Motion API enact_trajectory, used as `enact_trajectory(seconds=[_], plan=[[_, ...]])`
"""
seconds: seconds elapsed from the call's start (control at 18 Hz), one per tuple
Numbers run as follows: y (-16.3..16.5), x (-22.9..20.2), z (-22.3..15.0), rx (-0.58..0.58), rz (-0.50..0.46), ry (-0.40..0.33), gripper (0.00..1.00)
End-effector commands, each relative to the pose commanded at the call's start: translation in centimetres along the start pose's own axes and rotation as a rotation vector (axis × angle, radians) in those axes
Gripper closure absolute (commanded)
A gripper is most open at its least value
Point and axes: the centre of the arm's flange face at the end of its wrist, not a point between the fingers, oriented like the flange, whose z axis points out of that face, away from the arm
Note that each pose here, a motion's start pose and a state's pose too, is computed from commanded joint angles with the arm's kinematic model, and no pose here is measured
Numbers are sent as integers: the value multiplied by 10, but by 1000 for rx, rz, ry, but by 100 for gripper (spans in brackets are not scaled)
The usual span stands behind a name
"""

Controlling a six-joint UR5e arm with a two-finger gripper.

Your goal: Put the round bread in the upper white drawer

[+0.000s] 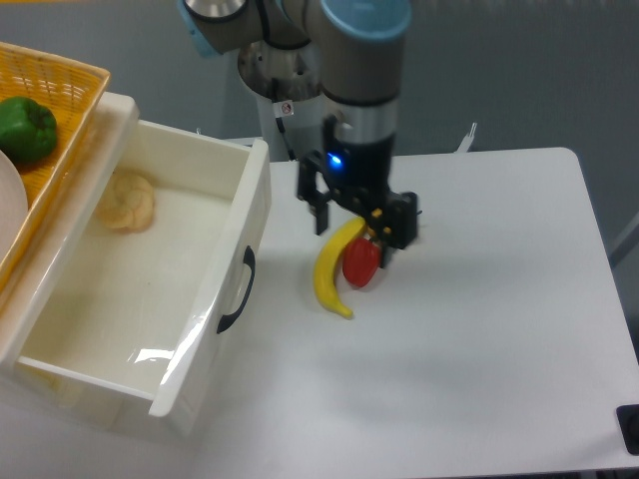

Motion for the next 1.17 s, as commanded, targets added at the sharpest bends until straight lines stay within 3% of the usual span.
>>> enact_trajectory(seconds=[0.61,0.83,1.17], plan=[[52,-61,110,-130,145,175,0],[69,-88,133,-135,160,188,0],[69,-103,161,-146,167,204,0]])
